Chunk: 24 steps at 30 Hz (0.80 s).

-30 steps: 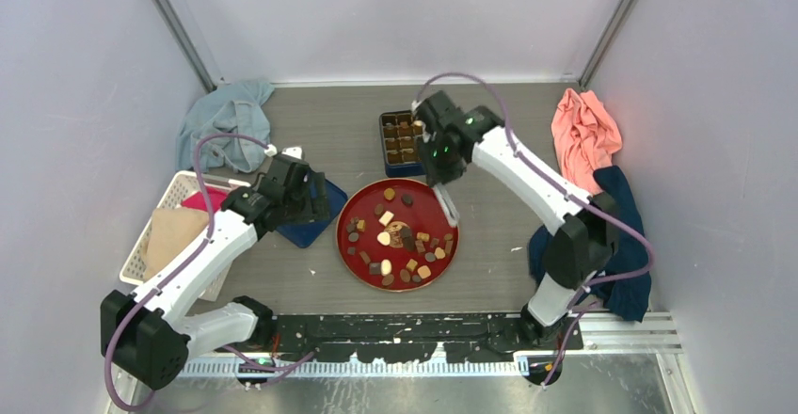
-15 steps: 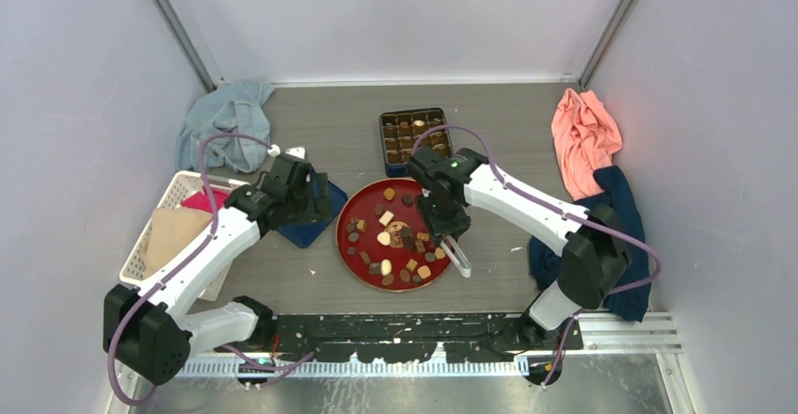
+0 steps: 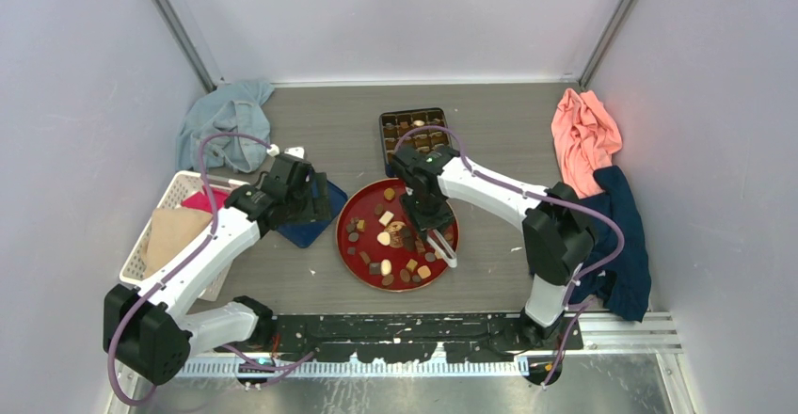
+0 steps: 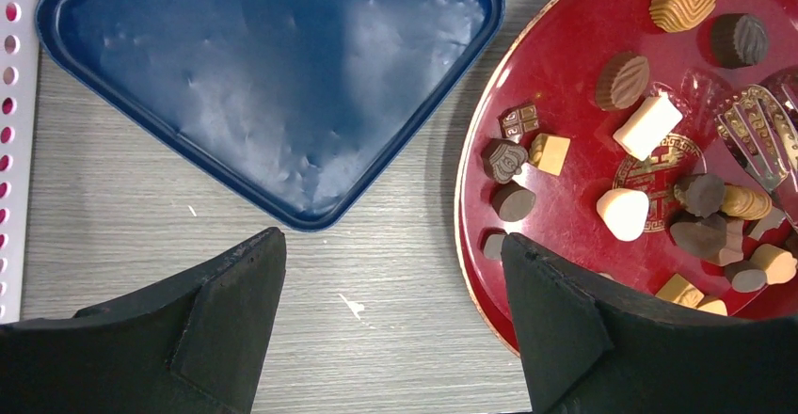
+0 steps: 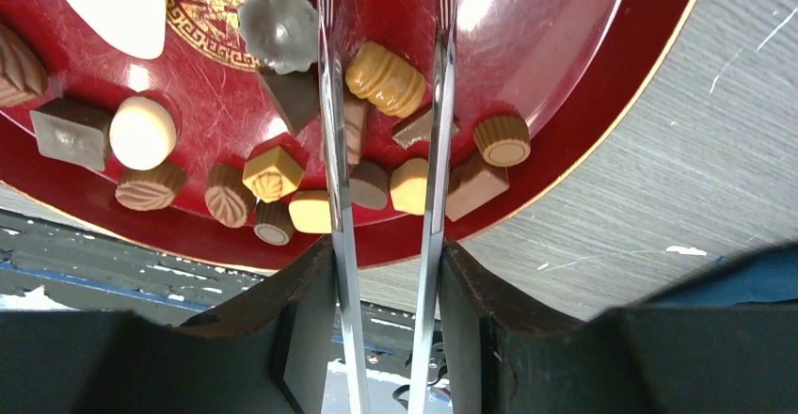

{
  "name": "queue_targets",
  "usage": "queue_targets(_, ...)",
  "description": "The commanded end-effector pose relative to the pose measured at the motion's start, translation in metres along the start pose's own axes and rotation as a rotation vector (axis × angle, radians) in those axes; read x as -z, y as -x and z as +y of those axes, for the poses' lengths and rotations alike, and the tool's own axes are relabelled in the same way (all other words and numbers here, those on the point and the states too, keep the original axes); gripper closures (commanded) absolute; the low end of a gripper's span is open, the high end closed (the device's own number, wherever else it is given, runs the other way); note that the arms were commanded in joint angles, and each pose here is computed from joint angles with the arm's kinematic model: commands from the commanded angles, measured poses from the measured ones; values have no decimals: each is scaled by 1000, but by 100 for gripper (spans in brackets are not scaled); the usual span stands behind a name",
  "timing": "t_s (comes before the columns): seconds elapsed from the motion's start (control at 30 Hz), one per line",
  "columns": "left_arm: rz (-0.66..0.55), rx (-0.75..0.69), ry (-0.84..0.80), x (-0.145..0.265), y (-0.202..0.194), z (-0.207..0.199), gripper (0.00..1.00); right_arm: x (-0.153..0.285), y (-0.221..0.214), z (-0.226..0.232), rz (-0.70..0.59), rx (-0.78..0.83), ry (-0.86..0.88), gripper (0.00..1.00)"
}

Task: Pack the chocolate
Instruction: Pick up the fake chocolate from the plate.

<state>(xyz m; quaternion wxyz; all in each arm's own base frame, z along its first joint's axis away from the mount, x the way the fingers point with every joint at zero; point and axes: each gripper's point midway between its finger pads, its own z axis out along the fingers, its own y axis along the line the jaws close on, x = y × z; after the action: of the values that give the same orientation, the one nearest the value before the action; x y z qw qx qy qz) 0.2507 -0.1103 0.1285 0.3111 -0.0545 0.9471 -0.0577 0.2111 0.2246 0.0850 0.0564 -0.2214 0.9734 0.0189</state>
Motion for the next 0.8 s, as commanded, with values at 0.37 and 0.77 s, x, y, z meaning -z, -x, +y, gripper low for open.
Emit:
queue_targets(0.37, -44, -3, 24, -2, 17, 2, 15, -2, 41, -9, -59, 5, 65, 52)
queue_targets(0.77, -40, -1, 22, -4, 16, 2, 15, -8, 55, -2, -65, 8, 92, 52)
